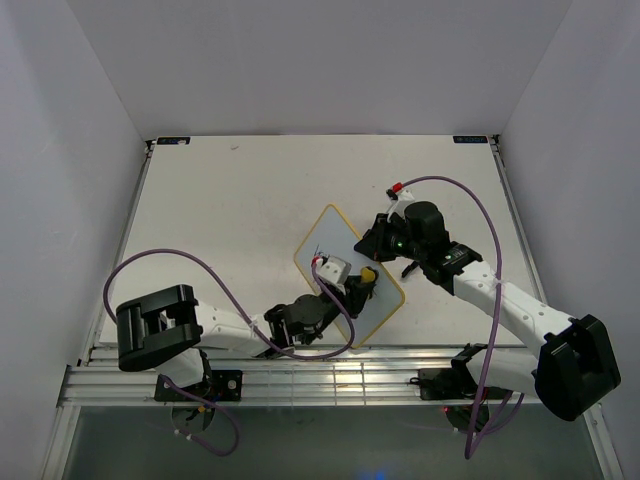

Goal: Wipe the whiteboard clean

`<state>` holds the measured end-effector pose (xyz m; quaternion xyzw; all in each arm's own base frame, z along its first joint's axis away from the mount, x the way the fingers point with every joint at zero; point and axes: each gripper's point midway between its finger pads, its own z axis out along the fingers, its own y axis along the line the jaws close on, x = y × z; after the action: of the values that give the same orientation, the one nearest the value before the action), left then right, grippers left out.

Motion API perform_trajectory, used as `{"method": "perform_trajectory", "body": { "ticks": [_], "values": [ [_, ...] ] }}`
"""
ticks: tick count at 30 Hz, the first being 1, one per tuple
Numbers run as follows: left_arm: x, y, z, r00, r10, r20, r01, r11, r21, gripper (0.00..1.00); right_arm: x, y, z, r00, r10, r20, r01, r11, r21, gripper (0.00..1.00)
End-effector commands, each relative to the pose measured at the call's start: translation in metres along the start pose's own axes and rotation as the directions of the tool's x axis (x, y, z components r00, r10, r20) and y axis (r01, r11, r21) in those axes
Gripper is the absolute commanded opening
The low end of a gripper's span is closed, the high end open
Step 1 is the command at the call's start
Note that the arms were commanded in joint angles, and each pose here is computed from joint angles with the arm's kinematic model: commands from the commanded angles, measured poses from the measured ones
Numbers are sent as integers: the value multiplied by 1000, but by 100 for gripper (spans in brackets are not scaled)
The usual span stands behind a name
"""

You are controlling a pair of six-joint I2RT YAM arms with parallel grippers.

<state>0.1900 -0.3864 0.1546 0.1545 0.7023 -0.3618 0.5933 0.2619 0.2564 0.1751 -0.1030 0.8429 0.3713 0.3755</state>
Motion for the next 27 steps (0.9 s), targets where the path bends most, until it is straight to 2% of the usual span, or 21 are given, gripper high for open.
{"method": "perform_trajectory", "body": {
  "ticks": [1,6,9,12,18,27],
  "values": [
    [50,-35,-9,979,92,-184,-65,987,146,11,-34,82,-9,995,11,101,17,961,-276,8],
    [59,-38,-9,972,107,-209,-76,986,150,11,-35,83,-10,994,9,108,21,961,-275,8],
    [61,-28,-9,971,107,-212,-87,991,102,11,-36,84,-12,994,10,112,21,961,-276,8],
    [60,-7,-7,970,107,-218,-103,994,29,12,-37,84,-14,993,9,115,24,961,-277,8],
    [43,40,-5,979,20,-201,-34,997,-67,12,-35,85,-15,994,7,110,25,958,-286,8],
    [35,104,-6,981,-13,-192,-25,981,-193,12,-33,90,-17,995,6,103,26,951,-309,8]
  ]
}}
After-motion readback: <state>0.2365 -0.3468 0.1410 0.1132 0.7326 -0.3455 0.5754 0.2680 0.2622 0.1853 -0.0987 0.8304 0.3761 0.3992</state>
